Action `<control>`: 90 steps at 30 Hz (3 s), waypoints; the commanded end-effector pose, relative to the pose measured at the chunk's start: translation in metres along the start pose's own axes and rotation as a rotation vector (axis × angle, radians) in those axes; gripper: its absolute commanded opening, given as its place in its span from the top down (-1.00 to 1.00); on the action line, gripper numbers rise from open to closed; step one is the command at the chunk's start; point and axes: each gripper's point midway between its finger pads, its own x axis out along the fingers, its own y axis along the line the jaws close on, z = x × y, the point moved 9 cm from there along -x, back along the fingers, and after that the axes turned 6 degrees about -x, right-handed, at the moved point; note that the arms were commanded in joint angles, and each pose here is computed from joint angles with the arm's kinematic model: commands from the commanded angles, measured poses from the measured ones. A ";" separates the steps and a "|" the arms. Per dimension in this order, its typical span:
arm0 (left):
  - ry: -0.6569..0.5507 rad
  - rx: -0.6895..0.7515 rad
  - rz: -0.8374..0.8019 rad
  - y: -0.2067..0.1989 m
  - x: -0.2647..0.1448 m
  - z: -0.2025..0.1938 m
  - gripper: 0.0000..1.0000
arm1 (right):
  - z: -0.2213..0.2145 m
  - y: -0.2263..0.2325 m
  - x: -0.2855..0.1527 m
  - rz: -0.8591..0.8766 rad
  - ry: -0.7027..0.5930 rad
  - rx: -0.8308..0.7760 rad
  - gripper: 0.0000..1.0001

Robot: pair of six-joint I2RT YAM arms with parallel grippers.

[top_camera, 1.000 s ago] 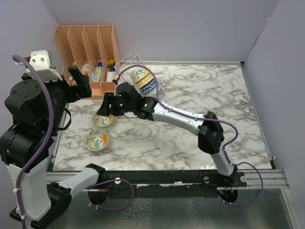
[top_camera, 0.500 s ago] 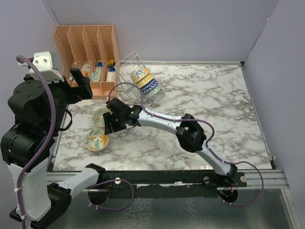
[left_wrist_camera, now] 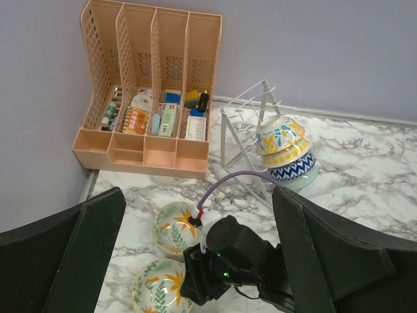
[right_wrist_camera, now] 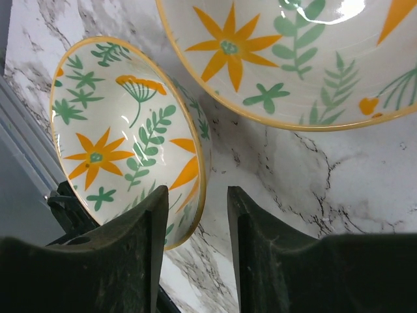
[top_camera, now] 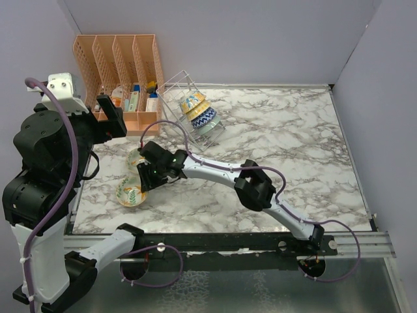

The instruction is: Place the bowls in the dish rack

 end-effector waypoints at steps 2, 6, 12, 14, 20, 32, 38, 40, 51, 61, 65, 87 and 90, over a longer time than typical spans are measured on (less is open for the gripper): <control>-0.021 0.009 0.020 0.004 -0.004 0.002 -0.98 | -0.001 0.002 0.004 -0.011 0.002 -0.008 0.27; -0.027 0.011 0.024 0.005 -0.006 0.003 -0.98 | -0.002 -0.002 -0.002 -0.058 0.001 -0.007 0.58; -0.033 0.011 0.028 0.006 -0.008 0.004 -0.98 | -0.006 -0.009 -0.030 -0.184 -0.036 -0.008 0.98; -0.037 0.013 0.029 0.007 -0.009 0.005 -0.98 | -0.009 -0.015 -0.044 -0.239 -0.041 0.002 0.98; -0.044 0.017 0.032 0.007 -0.009 0.007 -0.98 | -0.022 -0.034 -0.096 -0.392 -0.026 0.038 0.98; -0.026 0.008 -0.003 0.002 -0.005 0.004 -0.98 | -0.046 -0.094 -0.145 -0.467 -0.028 0.144 0.54; -0.028 0.002 0.004 0.004 -0.009 0.006 -0.98 | -0.037 -0.090 -0.155 -0.452 -0.038 0.082 0.15; -0.023 0.003 0.006 0.004 -0.009 0.005 -0.98 | -0.032 -0.086 -0.164 -0.445 -0.066 0.058 0.12; -0.025 -0.003 0.004 0.005 -0.013 0.005 -0.98 | -0.024 -0.018 -0.182 -0.359 -0.087 -0.205 -0.07; -0.028 -0.003 0.007 0.006 -0.014 0.004 -0.98 | -0.055 0.008 -0.116 -0.285 0.076 -0.310 -0.08; -0.020 0.000 0.010 0.007 -0.013 0.002 -0.98 | -0.058 0.006 -0.100 -0.373 0.119 -0.347 -0.07; -0.006 0.007 0.012 0.005 -0.009 0.000 -0.98 | -0.077 -0.019 -0.091 -0.542 0.162 -0.413 0.11; -0.007 0.006 0.013 0.005 -0.009 0.000 -0.98 | -0.077 -0.023 -0.088 -0.587 0.161 -0.406 0.24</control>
